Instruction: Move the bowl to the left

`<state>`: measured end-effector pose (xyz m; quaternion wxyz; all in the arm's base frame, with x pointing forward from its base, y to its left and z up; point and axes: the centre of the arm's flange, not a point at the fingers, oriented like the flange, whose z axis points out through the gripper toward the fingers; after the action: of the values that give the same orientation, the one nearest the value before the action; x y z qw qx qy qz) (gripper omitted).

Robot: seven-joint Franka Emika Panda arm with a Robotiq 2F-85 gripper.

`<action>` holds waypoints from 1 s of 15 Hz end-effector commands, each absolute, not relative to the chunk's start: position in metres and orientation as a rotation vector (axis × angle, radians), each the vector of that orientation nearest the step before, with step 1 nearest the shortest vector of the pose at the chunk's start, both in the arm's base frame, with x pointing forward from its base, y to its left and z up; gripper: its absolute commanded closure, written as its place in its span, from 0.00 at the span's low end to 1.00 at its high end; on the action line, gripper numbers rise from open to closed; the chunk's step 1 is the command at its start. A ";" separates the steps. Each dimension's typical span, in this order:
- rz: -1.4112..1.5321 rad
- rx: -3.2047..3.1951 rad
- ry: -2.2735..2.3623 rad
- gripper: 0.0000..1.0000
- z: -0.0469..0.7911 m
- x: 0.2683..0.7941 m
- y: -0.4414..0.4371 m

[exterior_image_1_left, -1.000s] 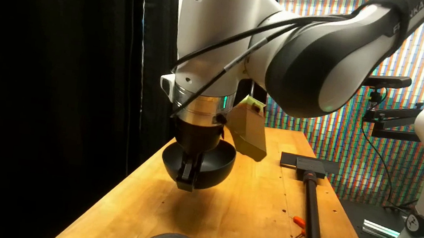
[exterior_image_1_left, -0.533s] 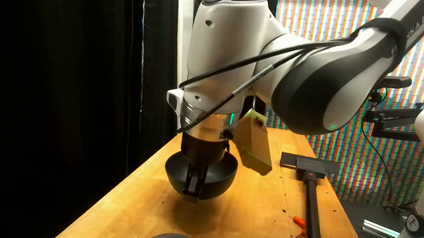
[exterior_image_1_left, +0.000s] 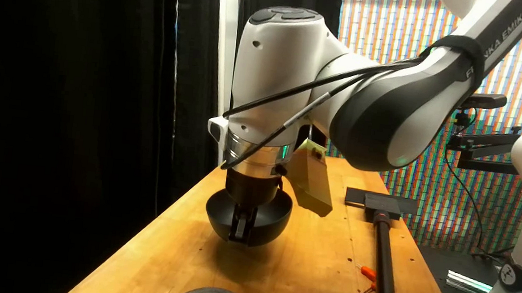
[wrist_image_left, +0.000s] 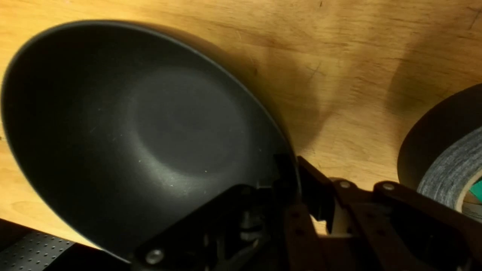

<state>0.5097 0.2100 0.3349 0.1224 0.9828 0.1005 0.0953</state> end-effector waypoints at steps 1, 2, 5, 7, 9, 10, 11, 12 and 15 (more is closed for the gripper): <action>0.298 2.893 0.313 0.98 0.332 0.515 0.205; 0.294 2.902 0.314 0.98 0.331 0.515 0.205; 0.270 2.908 0.310 0.98 0.318 0.520 0.202; 0.253 2.918 0.312 0.98 0.313 0.520 0.202; 0.238 2.919 0.310 0.98 0.304 0.523 0.199; 0.230 2.920 0.308 0.98 0.302 0.523 0.198; 0.229 2.925 0.308 0.98 0.302 0.523 0.199; 0.227 2.930 0.307 0.98 0.303 0.523 0.200; 0.219 2.932 0.307 0.98 0.302 0.526 0.198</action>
<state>0.5177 0.2015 0.3017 0.1040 0.9870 0.0993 0.0719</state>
